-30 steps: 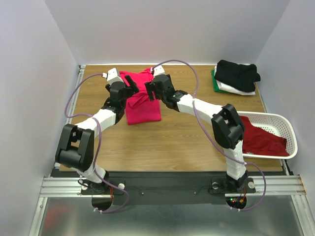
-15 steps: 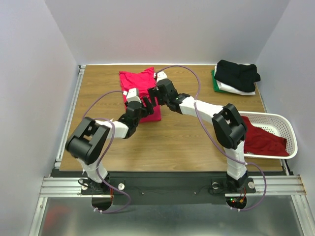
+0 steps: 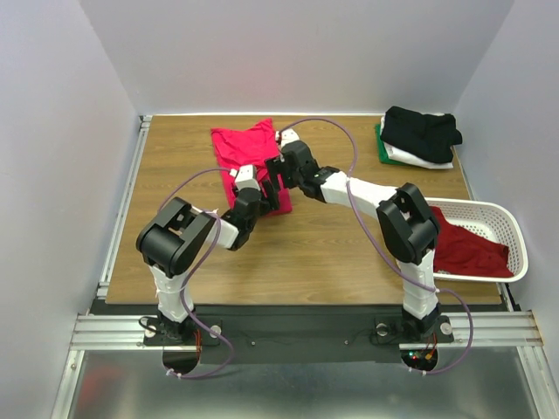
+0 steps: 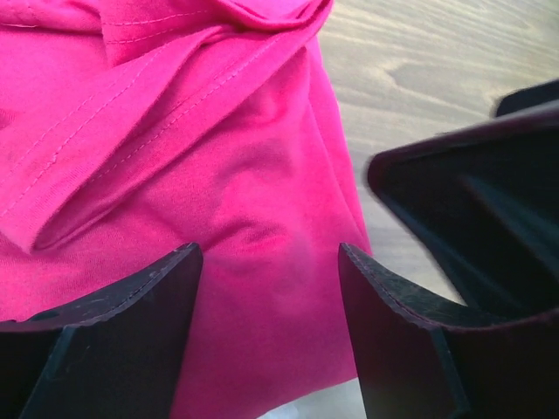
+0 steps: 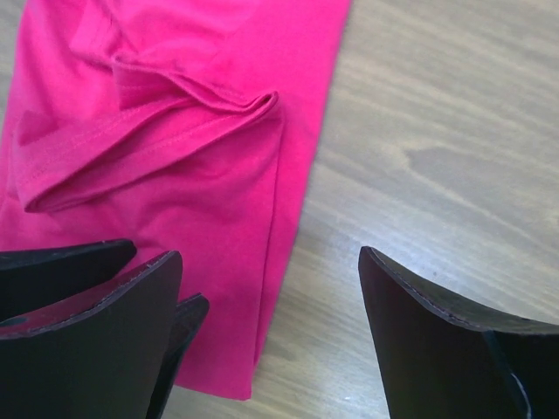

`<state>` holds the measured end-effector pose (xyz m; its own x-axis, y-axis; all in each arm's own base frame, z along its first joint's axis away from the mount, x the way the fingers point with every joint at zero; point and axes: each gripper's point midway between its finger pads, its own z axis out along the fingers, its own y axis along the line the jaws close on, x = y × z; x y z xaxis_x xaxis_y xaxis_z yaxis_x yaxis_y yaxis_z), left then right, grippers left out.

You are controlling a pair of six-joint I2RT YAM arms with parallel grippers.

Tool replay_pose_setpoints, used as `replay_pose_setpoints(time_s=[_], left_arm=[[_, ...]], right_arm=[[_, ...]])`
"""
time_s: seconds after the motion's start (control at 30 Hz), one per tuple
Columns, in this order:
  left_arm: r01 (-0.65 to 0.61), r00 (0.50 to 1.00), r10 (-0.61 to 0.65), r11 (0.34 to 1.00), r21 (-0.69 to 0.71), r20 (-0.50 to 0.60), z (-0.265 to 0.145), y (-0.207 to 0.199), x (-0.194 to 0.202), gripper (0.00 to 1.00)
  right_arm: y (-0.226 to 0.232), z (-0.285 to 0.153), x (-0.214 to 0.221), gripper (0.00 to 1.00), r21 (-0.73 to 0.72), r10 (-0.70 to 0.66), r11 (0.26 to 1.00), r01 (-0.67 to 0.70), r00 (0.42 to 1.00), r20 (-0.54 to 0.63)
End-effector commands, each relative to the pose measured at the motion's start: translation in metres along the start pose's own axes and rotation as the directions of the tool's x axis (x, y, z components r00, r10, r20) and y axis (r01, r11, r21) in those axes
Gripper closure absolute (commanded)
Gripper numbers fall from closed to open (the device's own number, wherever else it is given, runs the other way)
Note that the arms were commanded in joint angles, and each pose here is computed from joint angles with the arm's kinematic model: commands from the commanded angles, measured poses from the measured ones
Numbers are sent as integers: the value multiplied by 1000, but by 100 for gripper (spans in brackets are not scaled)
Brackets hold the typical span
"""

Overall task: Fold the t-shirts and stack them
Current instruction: Fold the tshirt

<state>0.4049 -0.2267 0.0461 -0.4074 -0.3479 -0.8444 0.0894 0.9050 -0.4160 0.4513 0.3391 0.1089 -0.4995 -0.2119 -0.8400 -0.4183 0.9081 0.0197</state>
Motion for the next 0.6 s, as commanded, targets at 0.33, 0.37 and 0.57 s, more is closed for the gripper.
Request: replay_pose_setpoints(time_s=[0.33,0.37,0.57], left_arm=[[-87,988,94,994,65,-121,-68,-15,68,30],[-96,986,104,993,61,-131,-73,-11,73,30],[-108,985,113,993,42,-134,-88,-3,76,30]], right_arm=[[69,-12,18,14,-338,-35,941,16,998,-48],[70,-11,17,14,-342,-36,940,18,998,-45],[73,-9,27,14,-328,-55,944,29,996,-69]])
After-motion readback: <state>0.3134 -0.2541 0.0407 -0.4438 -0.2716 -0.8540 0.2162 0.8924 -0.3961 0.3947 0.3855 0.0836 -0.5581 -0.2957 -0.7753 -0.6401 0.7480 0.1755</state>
